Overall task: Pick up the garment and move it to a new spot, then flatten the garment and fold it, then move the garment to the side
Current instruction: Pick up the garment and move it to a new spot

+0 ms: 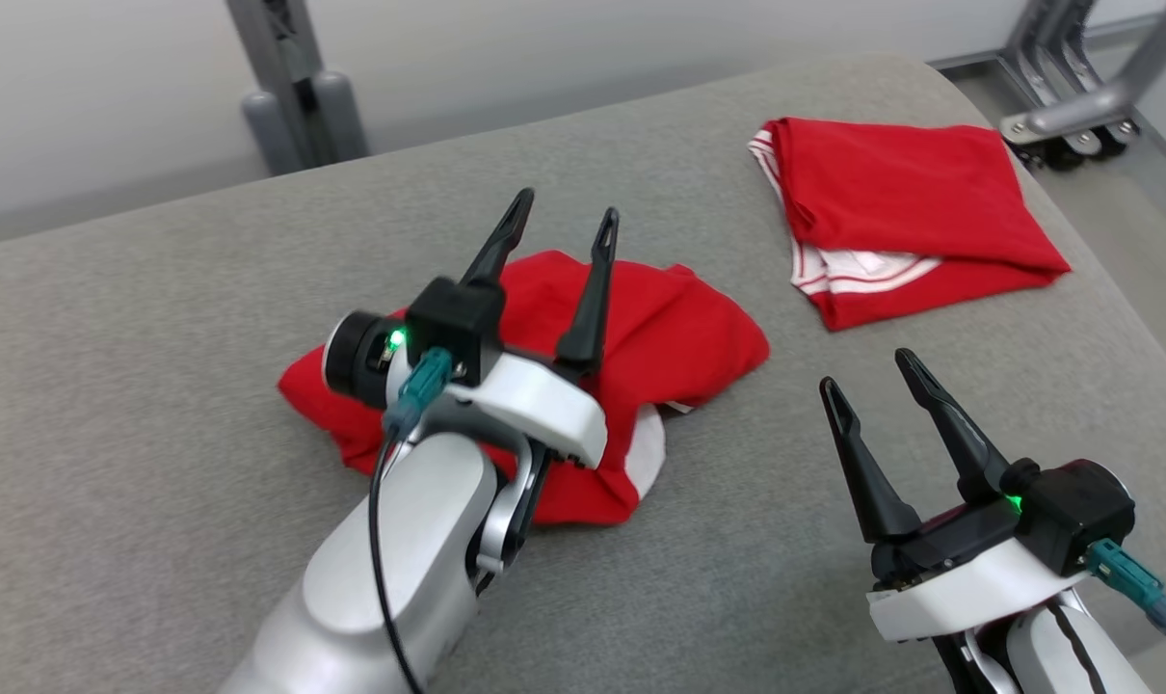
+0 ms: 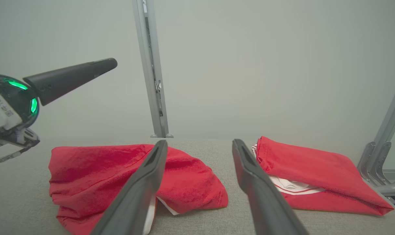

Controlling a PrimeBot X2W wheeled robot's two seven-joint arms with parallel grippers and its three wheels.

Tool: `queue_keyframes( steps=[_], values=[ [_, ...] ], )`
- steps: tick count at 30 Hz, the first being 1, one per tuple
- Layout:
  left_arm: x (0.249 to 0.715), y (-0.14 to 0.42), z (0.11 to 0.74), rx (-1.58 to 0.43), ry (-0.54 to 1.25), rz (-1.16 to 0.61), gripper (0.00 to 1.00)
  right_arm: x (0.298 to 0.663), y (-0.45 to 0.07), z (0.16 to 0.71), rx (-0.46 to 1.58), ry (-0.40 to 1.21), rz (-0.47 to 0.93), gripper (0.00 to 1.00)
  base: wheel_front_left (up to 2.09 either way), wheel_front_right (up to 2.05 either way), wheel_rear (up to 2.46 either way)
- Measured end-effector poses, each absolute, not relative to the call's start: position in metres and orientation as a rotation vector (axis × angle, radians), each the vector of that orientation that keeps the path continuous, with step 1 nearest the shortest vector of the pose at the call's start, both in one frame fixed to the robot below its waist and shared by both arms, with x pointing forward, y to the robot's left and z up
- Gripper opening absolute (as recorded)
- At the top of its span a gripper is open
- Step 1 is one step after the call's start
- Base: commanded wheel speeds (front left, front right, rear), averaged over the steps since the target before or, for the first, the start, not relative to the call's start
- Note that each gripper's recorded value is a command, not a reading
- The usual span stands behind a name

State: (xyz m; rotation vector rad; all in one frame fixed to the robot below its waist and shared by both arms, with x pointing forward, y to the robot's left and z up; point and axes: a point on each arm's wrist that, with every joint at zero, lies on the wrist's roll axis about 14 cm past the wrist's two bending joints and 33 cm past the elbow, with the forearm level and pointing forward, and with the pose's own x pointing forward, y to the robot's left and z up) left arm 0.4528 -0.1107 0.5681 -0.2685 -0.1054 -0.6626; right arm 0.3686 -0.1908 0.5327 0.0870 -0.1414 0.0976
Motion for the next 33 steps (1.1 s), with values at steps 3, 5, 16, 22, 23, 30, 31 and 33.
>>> queue_keyframes(
  steps=[3, 5, 16, 22, 23, 30, 31, 33],
  values=[
    [0.446, -0.080, 0.568, -0.268, -0.130, -0.577, 1.00, 0.370, -0.183, 0.535, 0.093, -0.152, 0.124, 1.00, 0.00, 0.00, 0.00],
    [0.439, -0.058, 0.563, -0.263, -0.133, -0.520, 1.00, 0.371, -0.176, 0.535, 0.095, -0.154, 0.145, 1.00, 0.00, 0.00, 0.00],
    [0.393, 0.055, 0.547, -0.259, -0.138, -0.176, 1.00, 0.375, -0.137, 0.542, 0.127, -0.178, 0.255, 1.00, 0.00, 0.00, 0.00],
    [0.360, 0.100, 0.537, -0.202, -0.132, -0.021, 1.00, 0.366, -0.128, 0.543, 0.132, -0.185, 0.273, 1.00, 0.00, 0.00, 0.00],
    [0.356, 0.105, 0.536, -0.178, -0.135, -0.004, 1.00, 0.364, -0.128, 0.544, 0.134, -0.188, 0.272, 1.00, 0.00, 0.00, 0.00],
    [0.325, 0.132, 0.527, -0.094, -0.130, 0.098, 1.00, 0.348, -0.141, 0.535, 0.150, -0.164, 0.218, 1.00, 0.00, 0.00, 0.00],
    [0.320, 0.138, 0.522, -0.099, -0.116, 0.118, 1.00, 0.345, -0.143, 0.533, 0.153, -0.159, 0.209, 1.00, 0.00, 0.00, 0.00],
    [0.312, 0.145, 0.514, -0.100, -0.091, 0.147, 1.00, 0.340, -0.144, 0.527, 0.153, -0.143, 0.199, 1.00, 0.00, 0.00, 0.00]
  ],
)
